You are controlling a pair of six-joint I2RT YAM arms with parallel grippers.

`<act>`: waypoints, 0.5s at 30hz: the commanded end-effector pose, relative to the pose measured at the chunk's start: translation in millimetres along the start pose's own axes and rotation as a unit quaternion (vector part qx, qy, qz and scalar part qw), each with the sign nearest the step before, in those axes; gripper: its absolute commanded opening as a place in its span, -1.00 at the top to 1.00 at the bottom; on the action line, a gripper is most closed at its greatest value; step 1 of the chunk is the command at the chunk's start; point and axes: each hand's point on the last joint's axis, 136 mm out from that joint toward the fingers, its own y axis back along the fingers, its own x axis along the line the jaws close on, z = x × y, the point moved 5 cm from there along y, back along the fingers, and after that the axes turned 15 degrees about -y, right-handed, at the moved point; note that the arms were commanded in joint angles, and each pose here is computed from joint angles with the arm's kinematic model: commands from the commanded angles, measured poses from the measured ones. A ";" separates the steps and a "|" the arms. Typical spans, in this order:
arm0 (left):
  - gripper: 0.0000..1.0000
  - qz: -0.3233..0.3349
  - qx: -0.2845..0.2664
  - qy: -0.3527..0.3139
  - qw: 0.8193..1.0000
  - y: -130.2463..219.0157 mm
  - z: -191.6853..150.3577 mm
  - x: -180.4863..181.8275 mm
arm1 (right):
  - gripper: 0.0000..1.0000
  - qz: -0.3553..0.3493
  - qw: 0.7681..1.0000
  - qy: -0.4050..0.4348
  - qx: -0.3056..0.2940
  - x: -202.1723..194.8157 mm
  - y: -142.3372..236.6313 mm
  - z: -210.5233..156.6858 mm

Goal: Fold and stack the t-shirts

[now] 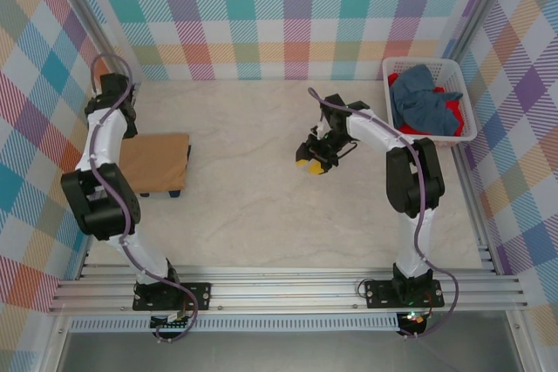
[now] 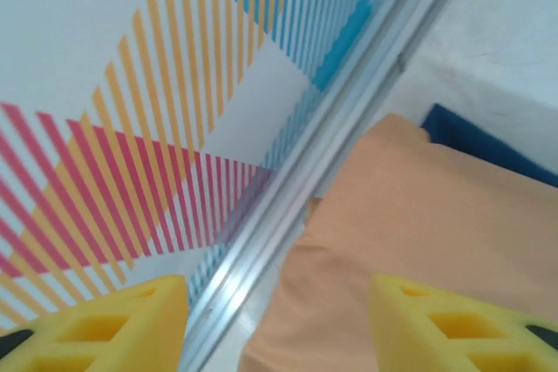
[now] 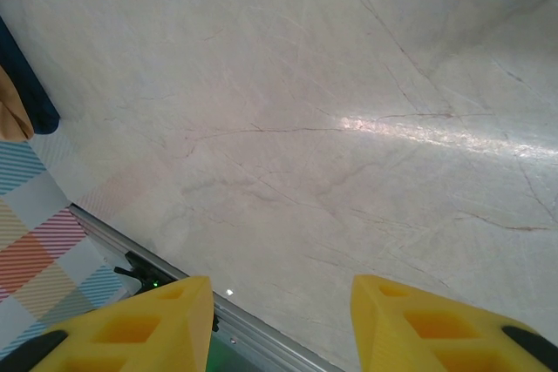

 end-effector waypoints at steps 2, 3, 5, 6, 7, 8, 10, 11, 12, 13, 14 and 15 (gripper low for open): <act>-0.02 -0.184 0.041 0.129 0.974 19.8 -37.3 -37.6 | 0.10 0.007 1.000 0.003 0.012 3.3 -4.6 -4.6; 0.01 -0.216 0.046 0.154 0.963 19.8 -42.6 -47.9 | 0.11 0.007 1.000 0.003 0.012 3.9 -5.0 -4.7; 0.08 -0.288 0.050 0.187 0.938 22.3 -54.0 -69.6 | 0.11 0.009 1.000 0.004 0.010 4.2 -5.9 -4.6; 0.08 -0.316 0.044 0.201 0.926 24.0 -57.0 -77.1 | 0.11 0.009 1.000 0.004 0.009 4.1 -6.1 -4.4; 0.07 -0.339 0.042 0.212 0.916 26.4 -60.9 -83.4 | 0.11 0.009 1.000 0.003 0.008 3.5 -6.5 -4.2; 0.07 -0.352 0.040 0.223 0.908 30.9 -64.7 -85.1 | 0.11 0.010 1.000 0.004 0.006 3.3 -5.8 -4.6; 0.07 -0.399 0.028 0.240 0.884 42.8 -70.3 -94.9 | 0.12 0.016 1.000 0.010 -0.006 4.1 -2.5 -6.2; 0.08 -0.418 0.030 0.244 0.875 49.8 -74.2 -104.4 | 0.11 0.019 1.000 0.016 -0.019 3.8 1.0 -7.6; 0.10 -0.432 0.033 0.234 0.870 58.0 -77.9 -114.7 | 0.12 0.024 0.999 0.026 -0.036 4.5 5.6 -8.1; 0.11 -0.447 0.029 0.207 0.870 70.3 -81.4 -128.7 | 0.10 0.031 0.996 0.043 -0.070 5.9 14.8 -9.3; 0.10 -0.450 0.022 0.177 0.875 81.5 -85.8 -140.8 | 0.07 0.039 0.992 0.055 -0.104 4.7 24.5 -11.8; 0.07 -0.445 0.016 0.161 0.881 88.1 -91.0 -147.4 | 0.05 0.047 0.989 0.061 -0.129 3.3 32.4 -12.4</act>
